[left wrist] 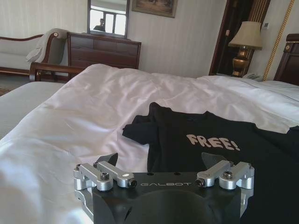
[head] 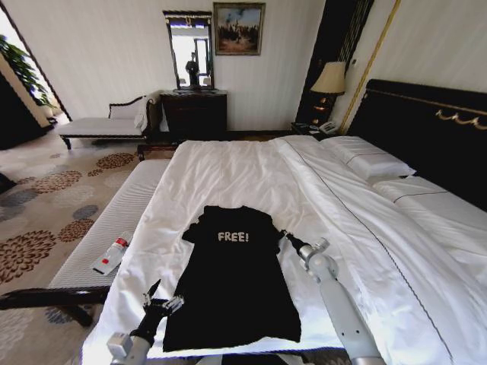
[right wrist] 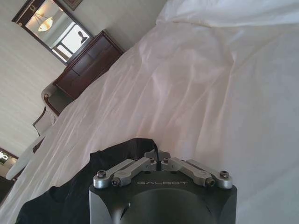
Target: Fold the clothes on the bed.
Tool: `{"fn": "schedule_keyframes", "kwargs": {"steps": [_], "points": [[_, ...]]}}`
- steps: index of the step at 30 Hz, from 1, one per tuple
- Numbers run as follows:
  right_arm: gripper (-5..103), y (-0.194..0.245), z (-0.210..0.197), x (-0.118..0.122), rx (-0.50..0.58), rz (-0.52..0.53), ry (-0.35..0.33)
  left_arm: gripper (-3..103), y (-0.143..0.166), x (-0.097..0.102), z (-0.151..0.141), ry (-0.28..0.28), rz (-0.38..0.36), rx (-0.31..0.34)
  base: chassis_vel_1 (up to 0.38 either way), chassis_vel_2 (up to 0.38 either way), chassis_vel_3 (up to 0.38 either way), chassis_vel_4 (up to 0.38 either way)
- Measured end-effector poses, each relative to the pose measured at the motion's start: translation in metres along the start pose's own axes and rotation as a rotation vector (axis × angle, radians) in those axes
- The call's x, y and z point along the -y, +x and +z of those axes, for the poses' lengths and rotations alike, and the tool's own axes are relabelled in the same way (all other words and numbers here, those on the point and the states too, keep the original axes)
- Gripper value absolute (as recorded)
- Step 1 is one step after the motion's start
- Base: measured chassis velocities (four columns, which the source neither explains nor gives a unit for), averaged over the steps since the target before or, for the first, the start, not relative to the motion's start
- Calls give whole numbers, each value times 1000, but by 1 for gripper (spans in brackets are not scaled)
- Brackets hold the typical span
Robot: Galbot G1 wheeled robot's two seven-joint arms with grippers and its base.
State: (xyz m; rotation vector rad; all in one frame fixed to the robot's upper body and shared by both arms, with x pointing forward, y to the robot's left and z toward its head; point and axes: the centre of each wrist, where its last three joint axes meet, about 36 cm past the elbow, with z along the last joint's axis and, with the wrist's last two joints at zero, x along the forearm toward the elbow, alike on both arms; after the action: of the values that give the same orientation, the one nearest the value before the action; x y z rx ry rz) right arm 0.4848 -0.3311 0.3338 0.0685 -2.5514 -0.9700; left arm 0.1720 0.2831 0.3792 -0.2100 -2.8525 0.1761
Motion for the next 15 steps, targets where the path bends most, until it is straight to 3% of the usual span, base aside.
{"fn": "schedule_keyframes", "kwargs": {"steps": [3,8,15], "points": [[0,-2,-7,6,24,-7,94,100,1,0,-2,2,-2,5,0,0,0,0],[0,-4,-13,12,51,8,157,100,2,-1,-2,3,-5,9,0,0,0,0],[0,-5,-17,19,78,35,176,100,3,-1,-3,3,-6,10,0,0,0,0]]}}
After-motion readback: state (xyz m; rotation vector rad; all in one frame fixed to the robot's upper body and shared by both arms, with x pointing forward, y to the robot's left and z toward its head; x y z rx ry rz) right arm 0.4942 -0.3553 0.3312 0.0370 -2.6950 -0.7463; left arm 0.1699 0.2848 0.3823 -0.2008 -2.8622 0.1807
